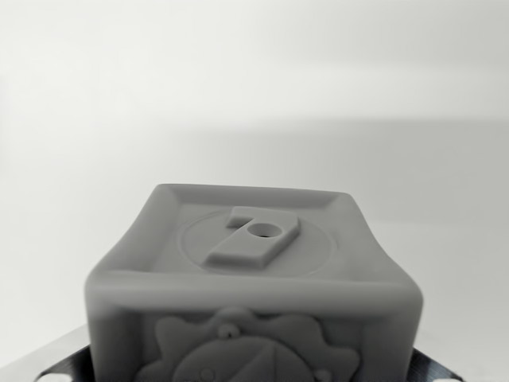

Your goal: Destack cube

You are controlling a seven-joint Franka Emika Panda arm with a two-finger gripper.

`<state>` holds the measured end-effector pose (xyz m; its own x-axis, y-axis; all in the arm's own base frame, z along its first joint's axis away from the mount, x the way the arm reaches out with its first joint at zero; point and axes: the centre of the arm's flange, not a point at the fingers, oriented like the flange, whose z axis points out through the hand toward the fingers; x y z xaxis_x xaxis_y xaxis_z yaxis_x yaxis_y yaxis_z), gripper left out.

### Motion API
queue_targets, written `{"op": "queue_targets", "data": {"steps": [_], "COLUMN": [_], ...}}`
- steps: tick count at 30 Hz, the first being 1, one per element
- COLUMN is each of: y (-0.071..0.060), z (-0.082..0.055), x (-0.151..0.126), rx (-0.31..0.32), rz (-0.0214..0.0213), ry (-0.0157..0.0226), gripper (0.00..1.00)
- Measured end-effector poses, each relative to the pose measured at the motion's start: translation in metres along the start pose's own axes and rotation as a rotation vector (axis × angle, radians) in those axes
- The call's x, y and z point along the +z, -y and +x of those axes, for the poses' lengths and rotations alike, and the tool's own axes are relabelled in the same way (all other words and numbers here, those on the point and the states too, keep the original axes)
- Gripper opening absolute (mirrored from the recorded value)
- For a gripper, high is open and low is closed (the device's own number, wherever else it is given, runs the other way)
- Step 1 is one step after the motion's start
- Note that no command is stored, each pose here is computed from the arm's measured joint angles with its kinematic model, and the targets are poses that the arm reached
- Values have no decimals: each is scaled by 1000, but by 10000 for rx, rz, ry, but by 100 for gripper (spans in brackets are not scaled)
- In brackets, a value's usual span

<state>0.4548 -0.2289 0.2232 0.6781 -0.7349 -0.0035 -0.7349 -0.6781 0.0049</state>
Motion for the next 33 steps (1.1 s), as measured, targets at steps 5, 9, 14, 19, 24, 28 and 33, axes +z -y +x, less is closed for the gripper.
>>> {"op": "queue_targets", "data": {"steps": [5, 9, 14, 19, 24, 28, 33], "y": [-7, -10, -9, -9, -9, -9, -9], "z": [6, 8, 7, 7, 7, 7, 7], "x": [3, 9, 30, 44, 57, 66, 78], "rx": [-69, -57, -82, -82, -93, -90, -93], "rz": [2, 13, -20, -13, -12, -12, -14], "ry": [3, -19, 30, 21, 10, 13, 16], "gripper": [0, 0, 0, 0, 0, 0, 0]}}
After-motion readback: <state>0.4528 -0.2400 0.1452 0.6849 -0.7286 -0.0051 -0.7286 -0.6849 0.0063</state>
